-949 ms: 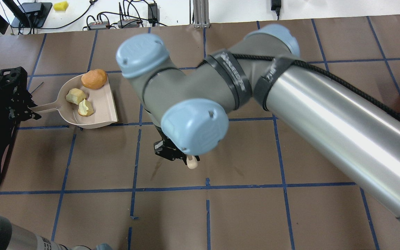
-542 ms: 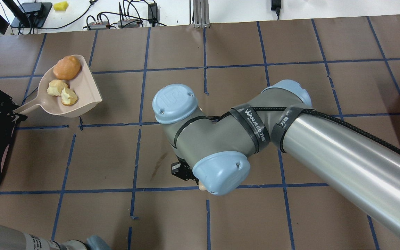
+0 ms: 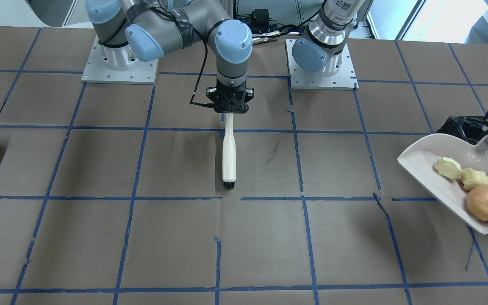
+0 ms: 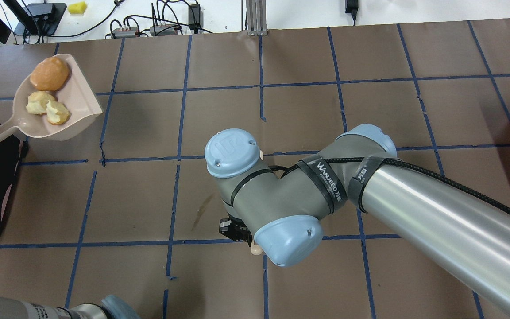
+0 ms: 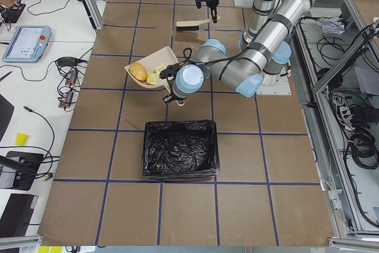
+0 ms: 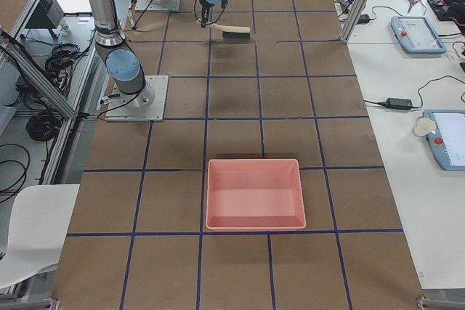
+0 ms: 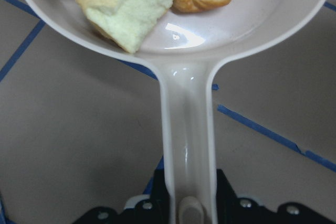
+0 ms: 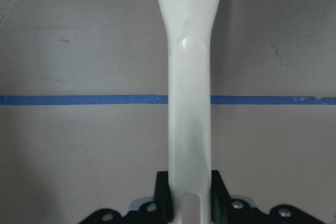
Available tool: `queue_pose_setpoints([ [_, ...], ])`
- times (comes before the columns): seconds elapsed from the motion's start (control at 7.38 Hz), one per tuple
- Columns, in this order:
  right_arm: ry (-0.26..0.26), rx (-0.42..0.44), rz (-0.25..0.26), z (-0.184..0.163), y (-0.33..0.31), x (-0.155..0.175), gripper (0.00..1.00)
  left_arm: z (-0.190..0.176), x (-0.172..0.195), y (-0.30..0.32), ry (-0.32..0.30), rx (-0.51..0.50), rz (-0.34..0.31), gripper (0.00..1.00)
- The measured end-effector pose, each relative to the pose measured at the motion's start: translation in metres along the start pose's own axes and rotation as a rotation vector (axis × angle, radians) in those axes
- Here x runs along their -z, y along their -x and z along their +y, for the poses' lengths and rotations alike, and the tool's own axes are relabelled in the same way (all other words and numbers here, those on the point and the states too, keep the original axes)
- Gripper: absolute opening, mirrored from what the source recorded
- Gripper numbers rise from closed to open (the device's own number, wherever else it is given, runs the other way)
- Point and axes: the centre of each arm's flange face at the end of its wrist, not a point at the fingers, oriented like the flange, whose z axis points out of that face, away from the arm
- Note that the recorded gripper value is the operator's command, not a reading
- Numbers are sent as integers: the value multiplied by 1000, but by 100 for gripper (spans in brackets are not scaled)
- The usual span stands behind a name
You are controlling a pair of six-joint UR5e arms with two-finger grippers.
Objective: Sweep and dump trash in nearest bin
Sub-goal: 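Tip the dustpan over the black bin to dump the rolls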
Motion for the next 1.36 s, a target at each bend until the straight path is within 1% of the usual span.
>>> queue_pose_setpoints([
  [0.14,-12,3,-9,2,-3,-8,12,38,19,-4,16,56,-24,1],
  [0.27,-20,6,-12,3,-4,-12,61,77,37,-8,25,106,-50,1],
  [0.41,-24,6,-15,3,-5,-13,88,113,55,-12,50,153,-72,1],
  [0.54,-27,4,-18,2,-5,-12,96,145,75,-17,106,189,-89,1],
  [0.68,-29,2,-18,1,-6,-11,95,172,97,-23,173,213,-108,1],
  [0.95,-47,8,-27,-6,-8,-3,95,202,127,-28,302,230,-144,1],
  [1.08,-79,13,-40,-16,-9,16,95,212,131,-27,359,235,-152,1],
  [1.22,-118,9,-49,-30,-12,48,95,222,131,-26,419,248,-142,1],
  [1.36,-144,-2,-53,-48,-21,87,96,228,131,-24,475,261,-137,1],
])
